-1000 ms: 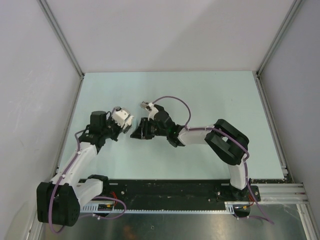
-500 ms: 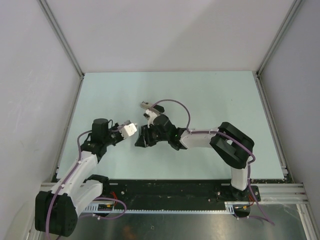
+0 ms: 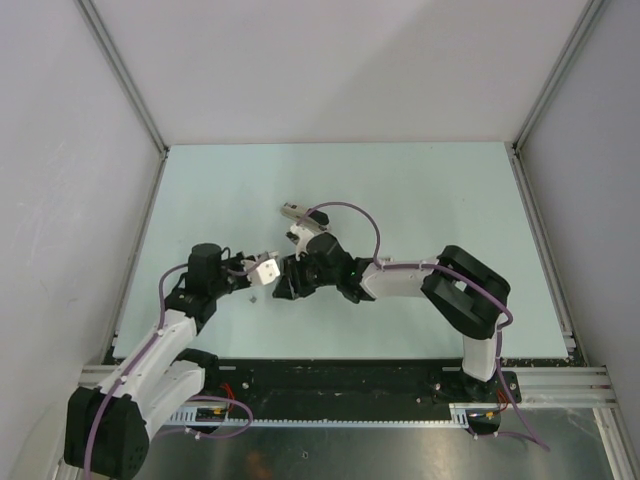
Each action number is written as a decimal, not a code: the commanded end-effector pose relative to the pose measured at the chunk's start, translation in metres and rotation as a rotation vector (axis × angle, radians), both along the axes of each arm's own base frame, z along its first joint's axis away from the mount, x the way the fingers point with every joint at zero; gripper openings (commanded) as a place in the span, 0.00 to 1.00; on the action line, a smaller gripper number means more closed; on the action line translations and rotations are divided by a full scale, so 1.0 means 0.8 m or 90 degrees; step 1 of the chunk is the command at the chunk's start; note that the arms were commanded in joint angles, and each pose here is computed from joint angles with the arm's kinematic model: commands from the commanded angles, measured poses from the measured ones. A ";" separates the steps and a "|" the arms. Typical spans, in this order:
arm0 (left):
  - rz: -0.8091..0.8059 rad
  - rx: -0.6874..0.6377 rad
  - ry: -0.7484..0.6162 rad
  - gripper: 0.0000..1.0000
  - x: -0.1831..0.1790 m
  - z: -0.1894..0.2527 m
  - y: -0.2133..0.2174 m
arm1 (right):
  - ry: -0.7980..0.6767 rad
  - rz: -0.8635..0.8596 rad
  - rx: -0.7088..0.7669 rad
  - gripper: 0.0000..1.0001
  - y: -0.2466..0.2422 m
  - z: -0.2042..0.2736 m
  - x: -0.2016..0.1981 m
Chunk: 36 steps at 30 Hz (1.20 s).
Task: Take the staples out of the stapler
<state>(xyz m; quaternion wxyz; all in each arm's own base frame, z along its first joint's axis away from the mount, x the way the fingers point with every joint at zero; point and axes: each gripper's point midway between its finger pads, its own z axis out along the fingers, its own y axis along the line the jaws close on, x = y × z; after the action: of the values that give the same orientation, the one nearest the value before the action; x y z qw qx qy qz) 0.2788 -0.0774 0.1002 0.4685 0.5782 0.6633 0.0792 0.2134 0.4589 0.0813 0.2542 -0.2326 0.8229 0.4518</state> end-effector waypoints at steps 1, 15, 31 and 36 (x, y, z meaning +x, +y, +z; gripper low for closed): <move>0.005 -0.107 0.046 0.14 -0.003 0.030 -0.029 | -0.040 -0.055 0.086 0.13 0.006 0.064 0.030; 0.023 -0.373 0.343 0.68 -0.077 0.062 -0.101 | -0.039 -0.131 0.153 0.15 -0.002 0.115 0.073; 0.281 -0.673 0.324 0.93 0.048 0.236 -0.003 | -0.045 -0.134 -0.305 0.21 -0.030 -0.017 0.085; 0.296 -0.682 0.324 0.93 0.042 0.231 0.002 | -0.066 -0.122 -0.425 0.22 -0.024 -0.035 0.098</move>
<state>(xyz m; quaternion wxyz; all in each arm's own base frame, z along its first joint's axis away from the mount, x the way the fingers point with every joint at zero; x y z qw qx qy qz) 0.3215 -0.0731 0.2799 0.5005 0.1385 0.8089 -0.2757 0.2891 0.4607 0.0642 0.2668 -0.2133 0.9132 0.2221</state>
